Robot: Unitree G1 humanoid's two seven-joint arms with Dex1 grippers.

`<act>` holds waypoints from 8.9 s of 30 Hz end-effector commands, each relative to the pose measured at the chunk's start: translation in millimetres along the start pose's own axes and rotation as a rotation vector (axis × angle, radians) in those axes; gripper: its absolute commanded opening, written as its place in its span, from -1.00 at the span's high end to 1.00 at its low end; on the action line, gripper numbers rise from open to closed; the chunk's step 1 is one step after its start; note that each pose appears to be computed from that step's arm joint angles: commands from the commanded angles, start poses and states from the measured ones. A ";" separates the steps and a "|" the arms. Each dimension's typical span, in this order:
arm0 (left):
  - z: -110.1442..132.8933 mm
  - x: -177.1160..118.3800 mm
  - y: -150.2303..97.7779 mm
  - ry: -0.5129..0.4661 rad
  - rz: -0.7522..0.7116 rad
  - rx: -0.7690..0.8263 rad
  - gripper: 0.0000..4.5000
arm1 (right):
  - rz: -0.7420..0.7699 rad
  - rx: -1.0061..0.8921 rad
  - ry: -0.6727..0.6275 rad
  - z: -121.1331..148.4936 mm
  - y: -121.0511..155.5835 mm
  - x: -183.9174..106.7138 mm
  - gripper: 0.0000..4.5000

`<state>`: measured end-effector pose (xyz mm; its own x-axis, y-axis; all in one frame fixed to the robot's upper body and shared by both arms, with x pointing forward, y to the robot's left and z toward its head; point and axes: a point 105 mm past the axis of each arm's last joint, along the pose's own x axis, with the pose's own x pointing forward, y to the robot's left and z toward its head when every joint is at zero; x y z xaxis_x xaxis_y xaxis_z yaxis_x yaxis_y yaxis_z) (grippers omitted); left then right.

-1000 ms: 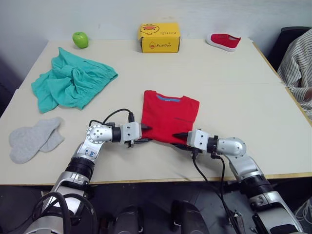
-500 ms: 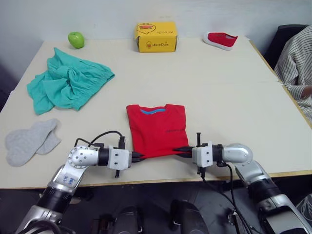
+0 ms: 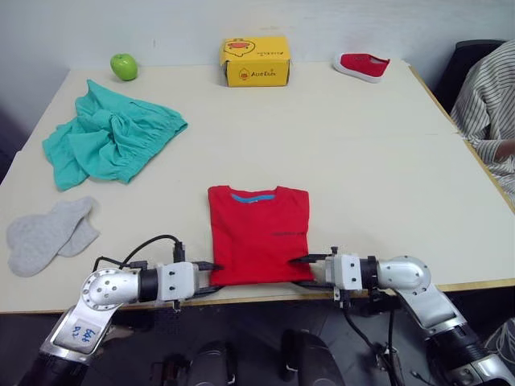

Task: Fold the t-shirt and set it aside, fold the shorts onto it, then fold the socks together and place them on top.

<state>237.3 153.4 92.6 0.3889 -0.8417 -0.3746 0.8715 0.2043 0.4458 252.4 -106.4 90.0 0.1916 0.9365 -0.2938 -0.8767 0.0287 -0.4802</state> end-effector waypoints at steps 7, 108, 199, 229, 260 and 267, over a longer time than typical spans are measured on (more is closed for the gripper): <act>40.4 -30.1 19.2 -0.270 0.022 -0.256 0.38 | 0.010 0.178 -0.156 59.1 -25.4 -11.9 0.04; 9.5 50.5 77.5 -0.243 0.269 -0.231 1.00 | -0.551 0.388 -0.207 -18.6 -137.6 -10.9 0.99; 31.6 -72.2 50.0 -0.282 0.313 -0.206 -1.00 | -0.699 0.401 0.732 -51.5 -94.3 -294.0 -0.89; -64.5 -169.7 97.5 0.152 0.972 -0.510 -1.00 | -0.627 0.134 -0.224 22.9 -46.9 -27.5 -0.99; -76.8 -72.4 228.1 0.185 0.831 -0.594 0.87 | -0.827 0.045 -0.096 29.8 -49.0 -70.5 -1.00; -8.4 -39.1 238.6 0.016 0.516 -0.395 0.99 | -0.786 0.047 -0.076 24.4 -52.8 -74.0 -1.00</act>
<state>432.2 254.8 179.0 0.8278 -0.4976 -0.2593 0.5474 0.8176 0.1784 274.1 -163.5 148.7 0.7366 0.6595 0.1499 -0.5301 0.7007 -0.4775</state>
